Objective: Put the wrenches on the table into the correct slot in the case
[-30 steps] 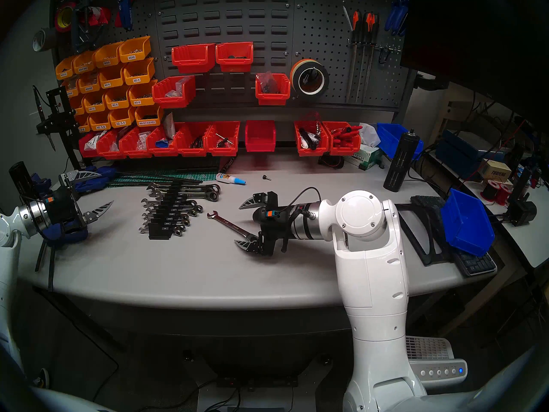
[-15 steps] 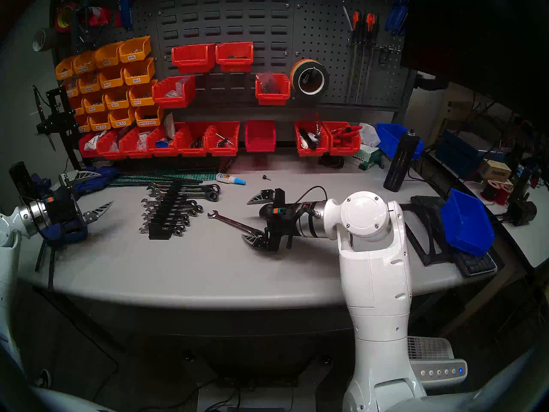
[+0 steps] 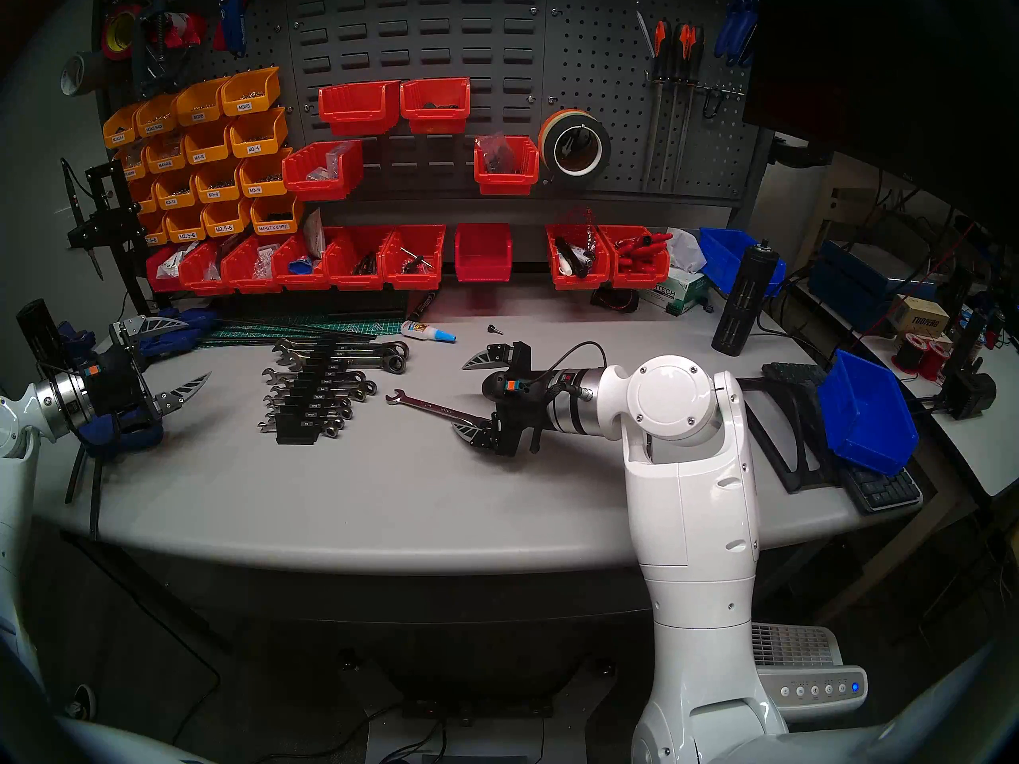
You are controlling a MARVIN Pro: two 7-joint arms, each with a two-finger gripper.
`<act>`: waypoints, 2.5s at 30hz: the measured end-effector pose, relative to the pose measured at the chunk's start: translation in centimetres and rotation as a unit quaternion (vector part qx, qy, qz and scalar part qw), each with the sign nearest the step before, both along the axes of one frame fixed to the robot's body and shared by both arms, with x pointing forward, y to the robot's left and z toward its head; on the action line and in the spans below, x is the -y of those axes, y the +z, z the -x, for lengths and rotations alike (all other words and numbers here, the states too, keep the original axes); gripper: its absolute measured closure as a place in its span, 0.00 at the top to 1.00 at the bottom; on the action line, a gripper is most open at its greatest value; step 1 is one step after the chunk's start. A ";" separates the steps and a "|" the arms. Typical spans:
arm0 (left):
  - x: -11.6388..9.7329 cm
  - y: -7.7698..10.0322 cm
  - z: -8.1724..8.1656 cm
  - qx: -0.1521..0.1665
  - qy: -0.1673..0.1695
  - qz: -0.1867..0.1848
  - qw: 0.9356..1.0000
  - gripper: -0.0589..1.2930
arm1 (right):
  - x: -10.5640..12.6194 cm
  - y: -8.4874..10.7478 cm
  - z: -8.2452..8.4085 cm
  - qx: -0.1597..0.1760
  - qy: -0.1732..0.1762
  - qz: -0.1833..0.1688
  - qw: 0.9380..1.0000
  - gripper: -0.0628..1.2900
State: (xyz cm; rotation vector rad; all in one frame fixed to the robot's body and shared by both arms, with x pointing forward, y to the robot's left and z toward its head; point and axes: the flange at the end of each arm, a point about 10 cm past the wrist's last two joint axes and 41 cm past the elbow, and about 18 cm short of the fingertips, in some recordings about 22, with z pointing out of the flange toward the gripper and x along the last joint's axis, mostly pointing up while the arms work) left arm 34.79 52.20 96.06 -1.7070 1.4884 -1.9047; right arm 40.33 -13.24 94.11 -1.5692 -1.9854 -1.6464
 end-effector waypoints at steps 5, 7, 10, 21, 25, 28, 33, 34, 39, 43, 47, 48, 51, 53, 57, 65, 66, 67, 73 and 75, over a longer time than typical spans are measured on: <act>0.0 0.0 0.0 0.000 0.000 0.000 1.000 0.96 | -0.2 0.0 -0.1 0.009 -0.001 0.004 1.000 0.94; 0.0 0.0 0.0 0.000 0.000 0.000 1.000 0.96 | -0.3 0.1 -0.1 0.012 -0.001 0.007 1.000 0.94; 0.0 0.0 0.0 0.000 0.000 0.000 1.000 0.96 | -0.5 0.1 0.0 0.018 -0.002 0.013 1.000 0.94; 0.0 0.0 0.0 0.000 0.000 0.000 1.000 0.96 | -1.3 0.6 0.3 0.048 0.004 0.045 0.998 0.92; 0.0 0.0 0.0 0.000 0.000 0.000 1.000 0.96 | -1.9 0.8 0.5 0.063 0.009 0.062 0.996 0.92; 0.0 0.0 0.0 0.000 0.000 0.000 1.000 0.96 | -2.2 0.9 0.5 0.069 0.010 0.068 0.995 0.92; 0.0 0.0 0.0 0.000 0.000 0.000 1.000 0.96 | -2.8 1.0 0.8 0.085 0.011 0.083 0.993 0.92; 0.0 0.0 0.0 0.000 0.000 0.000 1.000 0.96 | -3.0 1.0 0.9 0.089 0.011 0.087 0.992 0.92; 0.0 0.0 0.0 0.000 0.000 0.000 1.000 0.96 | -3.8 1.1 1.5 0.115 0.012 0.110 0.987 0.92; 0.0 0.0 0.0 0.000 0.000 0.000 1.000 0.96 | -4.4 1.0 2.0 0.132 0.012 0.126 0.983 0.92; 0.0 0.0 0.0 0.000 0.000 0.000 1.000 0.96 | -4.8 0.9 2.4 0.150 0.014 0.141 0.978 0.89; 0.0 0.0 0.0 0.000 0.000 0.000 1.000 0.96 | -4.9 0.9 2.5 0.155 0.014 0.144 0.977 0.88; 0.0 0.0 0.0 0.000 0.000 0.000 1.000 0.96 | -5.3 0.8 2.8 0.171 0.021 0.160 0.972 0.86; 0.0 0.0 0.0 0.000 0.000 0.000 1.000 0.96 | -5.5 0.8 3.0 0.182 0.026 0.170 0.968 0.86; 0.0 0.0 0.0 0.000 0.000 0.000 1.000 0.96 | -5.9 0.7 3.3 0.209 0.039 0.193 0.958 0.85; 0.0 0.0 0.0 0.000 0.000 -0.001 1.000 0.96 | -6.7 0.5 3.9 0.253 0.064 0.239 0.935 0.80; 0.0 0.0 0.0 0.000 0.000 -0.001 1.000 0.96 | -6.7 0.5 4.0 0.256 0.066 0.242 0.933 0.79; 0.0 0.0 0.0 0.000 0.000 -0.001 1.000 0.96 | -6.8 0.4 4.1 0.261 0.068 0.248 0.930 0.78; 0.0 0.0 0.0 0.000 0.000 -0.001 1.000 0.96 | -7.0 0.2 4.2 0.276 0.075 0.267 0.921 0.78; 0.0 0.0 0.0 0.000 0.000 -0.001 1.000 0.96 | -7.0 0.2 4.2 0.279 0.074 0.270 0.919 0.78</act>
